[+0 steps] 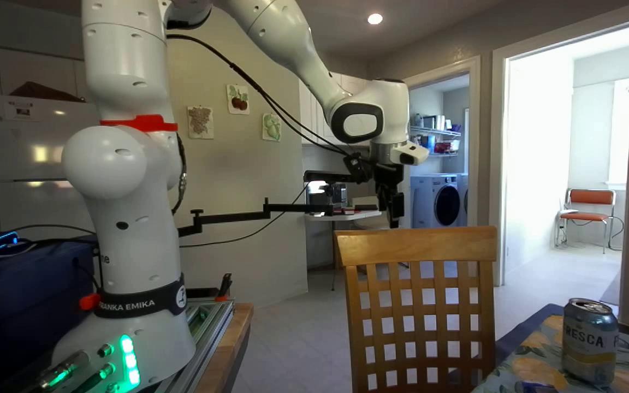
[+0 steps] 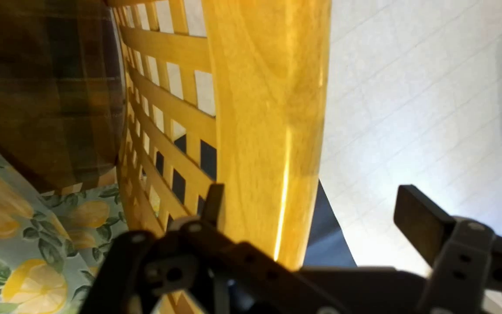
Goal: Push the chair forward
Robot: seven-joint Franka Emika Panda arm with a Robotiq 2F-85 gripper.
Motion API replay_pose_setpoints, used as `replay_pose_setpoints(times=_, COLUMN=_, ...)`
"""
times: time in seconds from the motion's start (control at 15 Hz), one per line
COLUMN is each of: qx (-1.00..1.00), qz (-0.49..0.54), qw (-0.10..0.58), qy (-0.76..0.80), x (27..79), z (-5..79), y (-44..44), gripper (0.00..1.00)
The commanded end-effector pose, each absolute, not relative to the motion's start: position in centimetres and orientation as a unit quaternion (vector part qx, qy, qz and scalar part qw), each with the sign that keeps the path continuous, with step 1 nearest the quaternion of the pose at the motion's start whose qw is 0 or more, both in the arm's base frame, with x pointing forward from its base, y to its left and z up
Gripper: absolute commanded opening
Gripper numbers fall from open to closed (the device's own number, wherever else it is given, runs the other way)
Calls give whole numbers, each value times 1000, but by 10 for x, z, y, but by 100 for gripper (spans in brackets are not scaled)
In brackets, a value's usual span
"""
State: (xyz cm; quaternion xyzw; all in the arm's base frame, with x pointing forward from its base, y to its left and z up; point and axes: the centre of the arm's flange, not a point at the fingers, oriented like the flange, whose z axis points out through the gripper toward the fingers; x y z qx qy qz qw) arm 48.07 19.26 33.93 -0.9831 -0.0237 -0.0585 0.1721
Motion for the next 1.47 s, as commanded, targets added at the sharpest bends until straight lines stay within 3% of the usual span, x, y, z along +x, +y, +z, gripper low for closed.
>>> replay_pose_setpoints(times=0.0, qx=-984, qz=-63, qw=163, qy=-19, x=488, z=326, y=217, gripper=100)
replay_pose_setpoints(times=0.13, qx=-991, qz=-88, qw=104, qy=-10, x=489, z=324, y=220, gripper=100)
replay_pose_setpoints(times=0.47, qx=-991, qz=-127, qw=36, qy=-8, x=497, z=327, y=219, gripper=100)
replay_pose_setpoints(times=1.4, qx=-990, qz=-125, qw=53, qy=-36, x=489, z=330, y=246, gripper=100)
